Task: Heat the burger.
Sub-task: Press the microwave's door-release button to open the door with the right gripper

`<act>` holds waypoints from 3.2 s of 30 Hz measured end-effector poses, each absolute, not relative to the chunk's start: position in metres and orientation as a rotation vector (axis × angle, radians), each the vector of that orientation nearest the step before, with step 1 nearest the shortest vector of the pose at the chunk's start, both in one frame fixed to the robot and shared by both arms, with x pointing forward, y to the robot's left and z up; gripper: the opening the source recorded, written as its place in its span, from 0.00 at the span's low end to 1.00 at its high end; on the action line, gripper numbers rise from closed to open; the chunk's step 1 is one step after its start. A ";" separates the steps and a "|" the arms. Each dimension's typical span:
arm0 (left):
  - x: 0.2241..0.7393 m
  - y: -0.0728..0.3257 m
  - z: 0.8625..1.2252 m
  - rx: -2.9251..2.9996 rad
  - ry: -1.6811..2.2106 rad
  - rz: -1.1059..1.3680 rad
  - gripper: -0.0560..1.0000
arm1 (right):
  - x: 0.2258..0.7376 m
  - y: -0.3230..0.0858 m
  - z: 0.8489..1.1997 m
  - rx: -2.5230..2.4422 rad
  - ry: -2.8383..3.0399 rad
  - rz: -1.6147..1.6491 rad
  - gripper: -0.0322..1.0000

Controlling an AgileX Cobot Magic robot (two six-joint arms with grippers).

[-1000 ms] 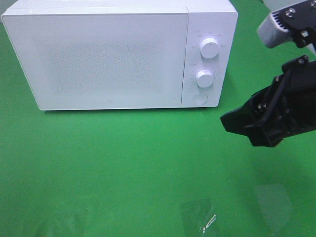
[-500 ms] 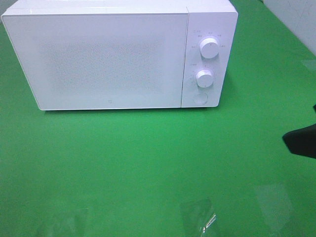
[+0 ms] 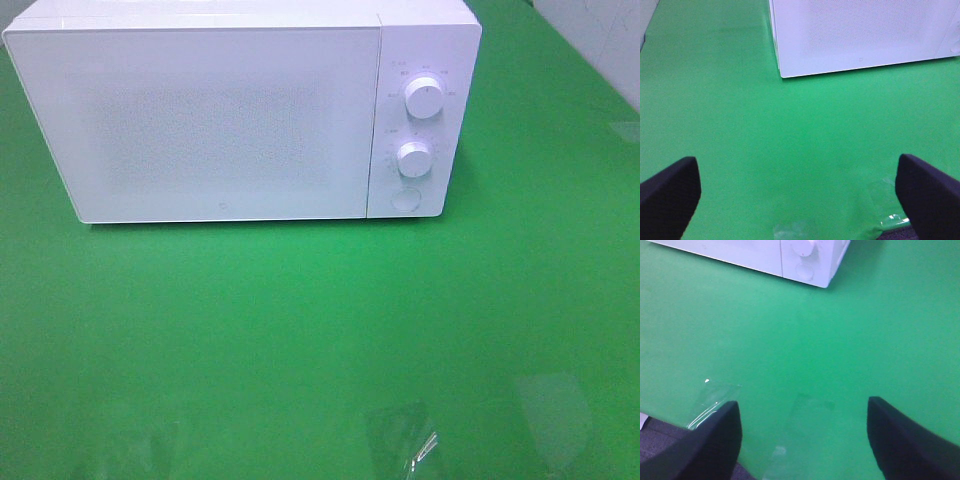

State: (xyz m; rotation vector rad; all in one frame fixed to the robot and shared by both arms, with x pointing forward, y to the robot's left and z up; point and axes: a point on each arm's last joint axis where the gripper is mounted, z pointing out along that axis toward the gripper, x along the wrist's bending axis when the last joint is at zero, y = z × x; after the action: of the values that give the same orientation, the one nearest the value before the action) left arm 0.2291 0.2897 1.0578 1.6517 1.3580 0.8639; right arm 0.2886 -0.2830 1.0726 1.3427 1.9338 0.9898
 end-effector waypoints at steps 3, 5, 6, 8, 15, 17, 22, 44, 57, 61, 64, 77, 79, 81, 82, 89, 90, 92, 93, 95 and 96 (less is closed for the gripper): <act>0.229 0.290 1.058 1.652 1.358 0.864 0.98 | 0.275 -0.289 1.064 1.440 1.841 1.011 0.70; 0.229 0.290 1.058 1.652 1.358 0.864 0.98 | 0.268 -0.292 1.063 1.463 1.779 1.029 0.70; 0.229 0.290 1.058 1.652 1.358 0.864 0.98 | 0.268 -0.292 1.063 1.463 1.779 1.029 0.70; 0.229 0.290 1.058 1.652 1.358 0.864 0.98 | 0.264 -0.293 1.064 1.463 1.749 1.041 0.70; 0.229 0.290 1.058 1.652 1.358 0.864 0.98 | 0.240 -0.298 1.065 1.427 1.557 1.104 0.70; 0.229 0.290 1.058 1.652 1.358 0.864 0.98 | 0.237 -0.298 1.064 1.418 1.542 1.113 0.70; 0.229 0.290 1.058 1.652 1.358 0.864 0.98 | 0.238 -0.298 1.058 1.443 1.563 1.088 0.70; 0.229 0.290 1.058 1.652 1.358 0.864 0.98 | 0.238 -0.298 1.057 1.445 1.567 1.086 0.70; 0.229 0.290 1.058 1.652 1.358 0.864 0.98 | 0.255 -0.296 1.082 1.358 1.471 1.170 0.70; 0.229 0.290 1.058 1.652 1.358 0.864 0.98 | 0.262 -0.296 1.086 1.338 1.449 1.187 0.70; 0.229 0.290 1.058 1.652 1.358 0.864 0.98 | 0.266 -0.295 1.089 1.329 1.439 1.195 0.70; 0.229 0.290 1.058 1.652 1.358 0.864 0.98 | 0.298 -0.292 1.095 1.327 1.439 1.187 0.70; 0.229 0.290 1.058 1.652 1.358 0.864 0.98 | 0.303 -0.292 1.096 1.328 1.440 1.187 0.70; 0.229 0.290 1.058 1.652 1.358 0.864 0.98 | 0.309 -0.291 1.096 1.332 1.445 1.183 0.70; 0.229 0.290 1.058 1.652 1.358 0.864 0.98 | 0.316 -0.290 1.095 1.341 1.454 1.175 0.70; 0.229 0.290 1.058 1.652 1.358 0.864 0.98 | 0.338 -0.288 1.092 1.370 1.485 1.150 0.70; 0.229 0.290 1.058 1.652 1.358 0.864 0.98 | 0.338 -0.288 1.092 1.370 1.485 1.150 0.70; 0.229 0.290 1.058 1.652 1.358 0.864 0.98 | 0.345 -0.287 1.090 1.378 1.494 1.142 0.70; 0.229 0.290 1.058 1.652 1.358 0.864 0.98 | 0.352 -0.286 1.088 1.384 1.501 1.137 0.70; 0.229 0.290 1.058 1.652 1.358 0.864 0.98 | 0.360 -0.286 1.087 1.383 1.500 1.137 0.70; 0.229 0.290 1.058 1.652 1.358 0.864 0.98 | 0.360 -0.286 1.087 1.383 1.500 1.137 0.70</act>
State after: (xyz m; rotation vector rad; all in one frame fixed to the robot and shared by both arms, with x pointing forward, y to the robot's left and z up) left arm 0.2291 0.2897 1.0578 1.6517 1.3580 0.8639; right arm 0.3595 -0.2856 1.0874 1.3832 1.5001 1.1373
